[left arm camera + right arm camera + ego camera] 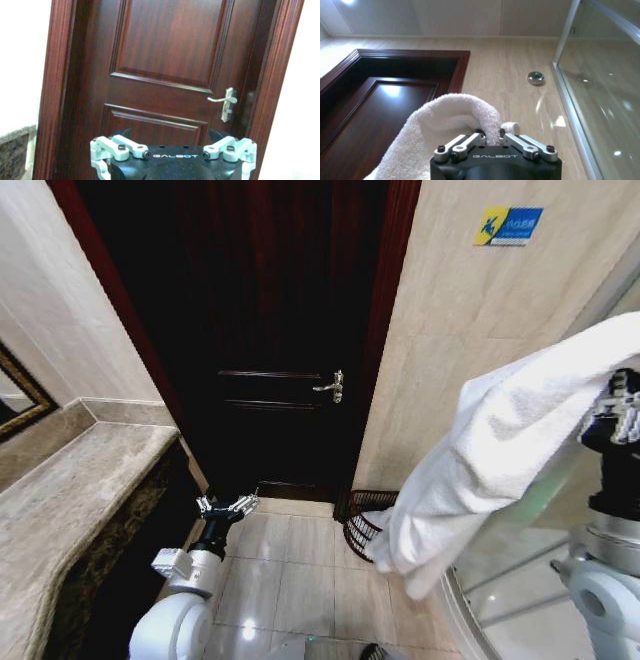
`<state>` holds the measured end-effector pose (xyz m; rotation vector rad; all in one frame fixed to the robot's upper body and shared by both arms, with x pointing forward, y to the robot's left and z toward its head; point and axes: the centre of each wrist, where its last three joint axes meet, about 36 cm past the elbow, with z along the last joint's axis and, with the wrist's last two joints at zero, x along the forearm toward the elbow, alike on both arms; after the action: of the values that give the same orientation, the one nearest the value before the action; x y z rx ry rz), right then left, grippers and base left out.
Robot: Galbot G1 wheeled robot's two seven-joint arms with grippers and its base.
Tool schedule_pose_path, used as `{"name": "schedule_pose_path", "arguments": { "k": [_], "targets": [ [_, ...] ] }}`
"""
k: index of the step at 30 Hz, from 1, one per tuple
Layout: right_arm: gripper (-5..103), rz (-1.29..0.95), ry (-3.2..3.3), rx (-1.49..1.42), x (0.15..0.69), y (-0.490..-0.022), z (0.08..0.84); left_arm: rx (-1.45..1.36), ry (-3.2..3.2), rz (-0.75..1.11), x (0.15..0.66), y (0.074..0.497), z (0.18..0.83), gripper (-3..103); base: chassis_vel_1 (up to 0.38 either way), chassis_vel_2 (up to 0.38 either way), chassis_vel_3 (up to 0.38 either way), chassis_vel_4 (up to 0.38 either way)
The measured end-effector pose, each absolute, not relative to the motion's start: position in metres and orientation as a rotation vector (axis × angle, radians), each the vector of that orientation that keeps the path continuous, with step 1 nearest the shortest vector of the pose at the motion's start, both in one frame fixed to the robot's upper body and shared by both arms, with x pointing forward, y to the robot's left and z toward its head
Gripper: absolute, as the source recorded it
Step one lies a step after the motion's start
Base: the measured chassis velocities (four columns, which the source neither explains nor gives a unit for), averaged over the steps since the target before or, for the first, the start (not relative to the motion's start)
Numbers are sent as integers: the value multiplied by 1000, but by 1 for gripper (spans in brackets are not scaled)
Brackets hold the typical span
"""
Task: Discard the used towel into the hamper.
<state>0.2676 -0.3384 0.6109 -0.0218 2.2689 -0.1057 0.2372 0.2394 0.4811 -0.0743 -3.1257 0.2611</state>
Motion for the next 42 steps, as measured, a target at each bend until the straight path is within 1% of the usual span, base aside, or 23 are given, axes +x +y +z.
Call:
{"name": "schedule_pose_path", "arguments": {
  "k": [28,42],
  "targets": [
    [7,-112,2255,-28,269,-340,615,-74,-3126,261,237,239,481,100,-80,86,83,-90],
    [7,-146,2211,-54,273,-353,639,-74,-3126,261,237,239,481,100,-97,83,86,-84]
  ]
}}
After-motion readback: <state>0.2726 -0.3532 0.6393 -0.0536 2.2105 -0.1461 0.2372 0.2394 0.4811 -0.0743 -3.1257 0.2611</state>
